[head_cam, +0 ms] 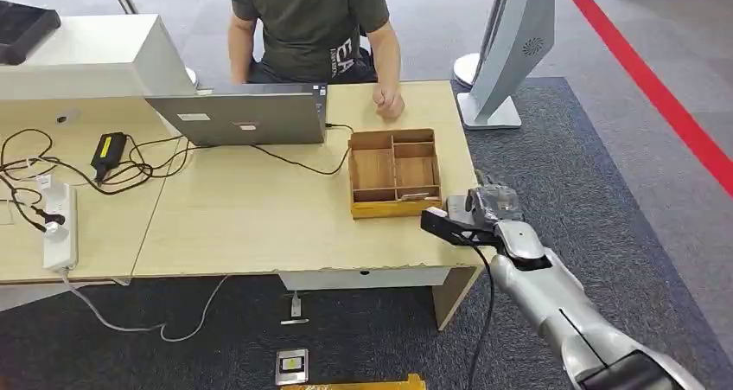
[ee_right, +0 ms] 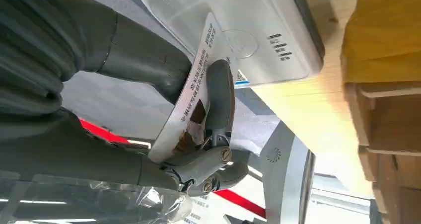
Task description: Pass the card to the sensor for recognition and then transmit it.
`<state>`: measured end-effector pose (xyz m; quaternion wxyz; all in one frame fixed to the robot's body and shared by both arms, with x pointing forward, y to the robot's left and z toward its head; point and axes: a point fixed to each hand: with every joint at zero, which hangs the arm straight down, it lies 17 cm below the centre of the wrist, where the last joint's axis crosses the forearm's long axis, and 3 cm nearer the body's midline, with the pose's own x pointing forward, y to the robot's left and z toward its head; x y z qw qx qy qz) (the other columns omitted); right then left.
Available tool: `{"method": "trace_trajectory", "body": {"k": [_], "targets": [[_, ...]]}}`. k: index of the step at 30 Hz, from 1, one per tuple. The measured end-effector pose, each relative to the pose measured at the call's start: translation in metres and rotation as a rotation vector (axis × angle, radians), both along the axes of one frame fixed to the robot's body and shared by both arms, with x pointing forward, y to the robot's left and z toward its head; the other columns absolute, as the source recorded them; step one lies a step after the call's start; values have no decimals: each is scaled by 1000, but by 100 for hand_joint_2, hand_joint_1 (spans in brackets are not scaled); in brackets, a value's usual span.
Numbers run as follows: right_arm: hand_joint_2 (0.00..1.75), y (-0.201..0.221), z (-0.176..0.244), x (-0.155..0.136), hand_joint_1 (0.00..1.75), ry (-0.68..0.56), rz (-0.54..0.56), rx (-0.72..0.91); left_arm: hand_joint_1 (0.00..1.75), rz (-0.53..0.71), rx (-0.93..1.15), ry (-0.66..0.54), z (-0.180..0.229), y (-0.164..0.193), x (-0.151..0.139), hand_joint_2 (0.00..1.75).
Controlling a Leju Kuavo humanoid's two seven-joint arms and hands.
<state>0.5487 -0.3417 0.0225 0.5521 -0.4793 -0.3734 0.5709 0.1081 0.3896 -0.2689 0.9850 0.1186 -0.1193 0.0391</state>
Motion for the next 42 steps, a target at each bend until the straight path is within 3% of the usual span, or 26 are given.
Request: {"method": "trace_trajectory", "body": {"k": [16,21,27,35,42], "targets": [[175,-14,-9,-8,175,10,-31,4,0,-5,2,-13,1,1,2,0],[175,-30,16,5,175,-4,-49,-73,0,-23,-1,-12,1,0,2,0],[175,-42,80,32,175,-72,-18,-204,0,-1,-32,-35,2,-3,7,0],[175,2,135,46,175,-182,107,-271,0,29,-40,-32,1,-2,4,0],[175,67,165,55,175,-265,227,-254,0,21,-38,-33,2,-2,6,0]]}}
